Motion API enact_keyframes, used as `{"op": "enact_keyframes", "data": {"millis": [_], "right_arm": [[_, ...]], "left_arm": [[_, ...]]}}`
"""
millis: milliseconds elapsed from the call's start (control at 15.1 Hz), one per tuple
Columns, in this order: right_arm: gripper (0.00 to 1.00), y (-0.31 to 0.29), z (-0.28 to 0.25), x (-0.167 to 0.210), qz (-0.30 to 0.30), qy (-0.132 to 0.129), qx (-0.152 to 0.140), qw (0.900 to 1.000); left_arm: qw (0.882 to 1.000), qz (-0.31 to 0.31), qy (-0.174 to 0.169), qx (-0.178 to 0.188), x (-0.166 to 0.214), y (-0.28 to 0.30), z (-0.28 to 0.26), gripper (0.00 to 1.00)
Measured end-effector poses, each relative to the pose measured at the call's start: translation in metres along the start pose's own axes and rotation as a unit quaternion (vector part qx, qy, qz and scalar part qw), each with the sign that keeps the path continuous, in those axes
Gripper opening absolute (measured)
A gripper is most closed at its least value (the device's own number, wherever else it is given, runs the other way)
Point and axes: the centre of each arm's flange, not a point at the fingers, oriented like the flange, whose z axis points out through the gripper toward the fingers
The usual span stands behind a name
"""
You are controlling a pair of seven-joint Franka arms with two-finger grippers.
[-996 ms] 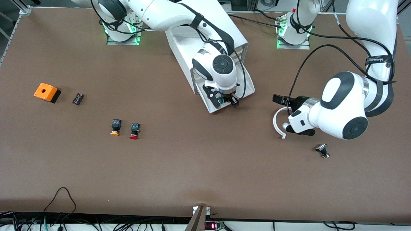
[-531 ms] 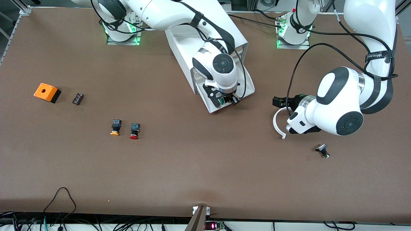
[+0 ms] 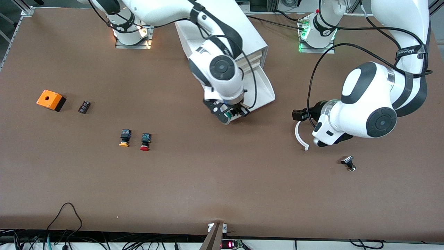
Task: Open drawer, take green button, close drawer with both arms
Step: 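Carry the green button beside the red button and lower it, then release the green button with the right gripper while the left gripper reaches the drawer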
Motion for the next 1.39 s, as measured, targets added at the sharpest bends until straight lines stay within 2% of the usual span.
{"op": "enact_keyframes", "data": {"millis": [133,332,465,598,797,863,930,1062,1195,1395], "right_arm": [[0.41,0.011,-0.02,0.039,-0.089,-0.015,-0.015,0.996],[0.41,0.032,-0.044,0.095,-0.21,-0.039,-0.035,0.976],[0.41,0.049,-0.054,0.129,-0.277,-0.045,-0.045,0.959],[0.41,0.073,-0.053,0.165,-0.341,-0.044,-0.059,0.937],[0.41,0.109,-0.033,0.209,-0.42,-0.033,-0.066,0.905],[0.41,0.12,-0.021,0.222,-0.437,-0.028,-0.067,0.897],[0.41,0.13,-0.007,0.232,-0.445,-0.023,-0.068,0.893],[0.41,0.146,0.021,0.247,-0.446,-0.015,-0.068,0.892],[0.41,0.16,0.041,0.26,-0.435,-0.011,-0.068,0.898],[0.41,0.171,0.061,0.281,-0.411,-0.013,-0.049,0.91]], "left_arm": [[1.0,-0.001,0.007,0.001,-0.009,0.005,0.001,1.0],[1.0,-0.002,0.013,0.002,-0.021,0.004,-0.005,1.0],[1.0,-0.005,0.021,-0.002,-0.025,-0.002,-0.015,1.0],[0.999,-0.011,0.03,-0.008,-0.029,-0.011,-0.026,1.0],[0.999,-0.016,0.042,-0.014,-0.036,-0.022,-0.039,1.0],[0.999,-0.019,0.044,-0.017,-0.036,-0.025,-0.041,1.0],[0.999,-0.021,0.045,-0.018,-0.035,-0.028,-0.042,1.0],[0.998,-0.024,0.046,-0.022,-0.033,-0.03,-0.042,1.0],[0.998,-0.024,0.046,-0.033,-0.033,-0.029,-0.043,1.0],[0.996,-0.027,0.064,-0.059,-0.028,-0.013,-0.03,1.0]]}}
